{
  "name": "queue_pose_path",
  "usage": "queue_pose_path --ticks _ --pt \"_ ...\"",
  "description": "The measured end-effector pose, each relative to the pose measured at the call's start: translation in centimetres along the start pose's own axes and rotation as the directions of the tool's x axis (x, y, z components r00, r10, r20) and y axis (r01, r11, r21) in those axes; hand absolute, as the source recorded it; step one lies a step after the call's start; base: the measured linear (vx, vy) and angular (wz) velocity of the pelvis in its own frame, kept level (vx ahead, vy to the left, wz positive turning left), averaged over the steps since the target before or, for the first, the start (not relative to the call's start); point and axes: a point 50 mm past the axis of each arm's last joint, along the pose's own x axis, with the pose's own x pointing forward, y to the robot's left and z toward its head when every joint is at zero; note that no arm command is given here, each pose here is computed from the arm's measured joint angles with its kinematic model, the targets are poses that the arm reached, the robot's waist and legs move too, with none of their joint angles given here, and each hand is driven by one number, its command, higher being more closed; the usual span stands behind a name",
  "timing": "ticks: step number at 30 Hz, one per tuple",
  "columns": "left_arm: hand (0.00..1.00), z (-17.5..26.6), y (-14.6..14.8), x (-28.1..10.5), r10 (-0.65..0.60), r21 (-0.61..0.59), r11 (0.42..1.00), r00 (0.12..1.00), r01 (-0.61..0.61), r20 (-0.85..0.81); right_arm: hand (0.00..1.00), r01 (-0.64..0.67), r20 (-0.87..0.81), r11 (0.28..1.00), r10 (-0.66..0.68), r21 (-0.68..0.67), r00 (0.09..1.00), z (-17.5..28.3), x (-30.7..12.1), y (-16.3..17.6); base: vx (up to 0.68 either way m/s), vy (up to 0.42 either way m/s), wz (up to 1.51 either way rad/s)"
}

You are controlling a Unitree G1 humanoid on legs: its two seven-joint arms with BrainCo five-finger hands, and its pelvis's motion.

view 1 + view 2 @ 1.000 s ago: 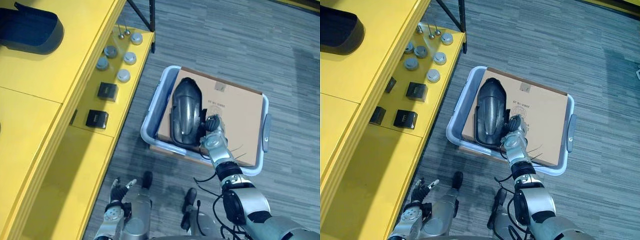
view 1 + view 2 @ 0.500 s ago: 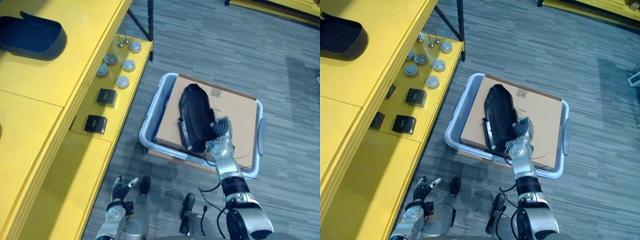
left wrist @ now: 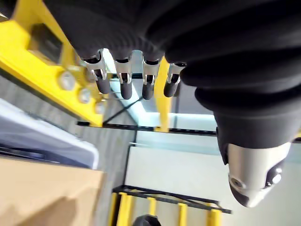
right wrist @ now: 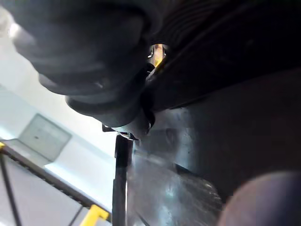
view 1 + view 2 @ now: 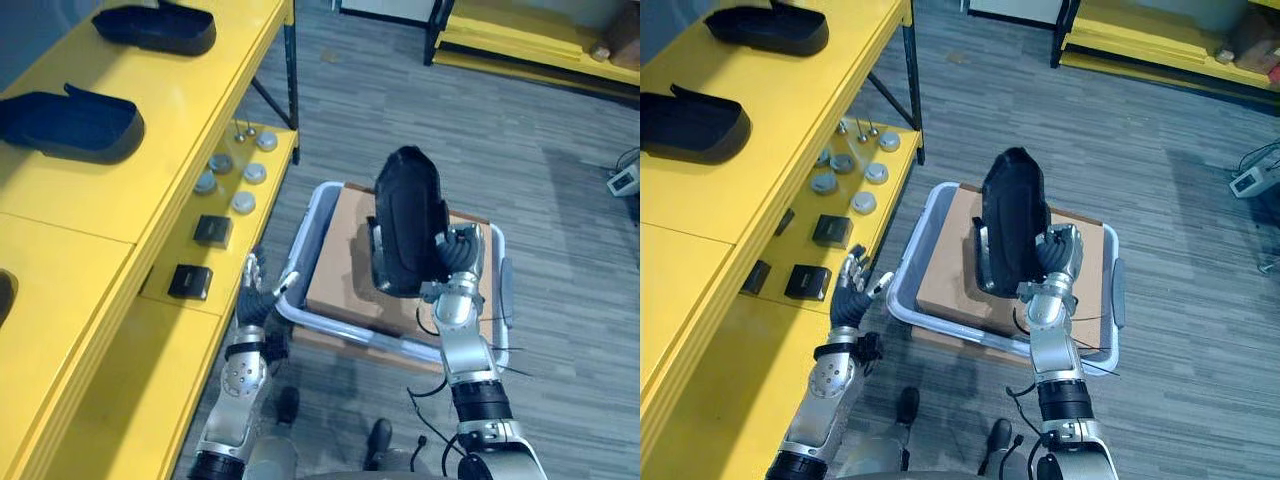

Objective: Walk over and take plastic housings, then place them on the shelf

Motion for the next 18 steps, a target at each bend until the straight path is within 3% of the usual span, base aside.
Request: queue_pose_path --ticks 8,18 --pt "0.00 1.6 -3.6 0.7 -0.138 -0.039 0.989 0.988 0.141 0.065 1.00 -0.100 0.191 0.989 0.079 0.104 0.978 4.9 -1.1 2.3 -0.02 0.002 -0.07" --pt "0.00 2.1 -4.6 2.1 -0.108 0.007 0.994 0.990 0.108 0.085 1.00 -0.137 0.277 0.978 0.089 0.156 0.957 7.4 -1.7 3.0 -0.03 -0.003 -0.10"
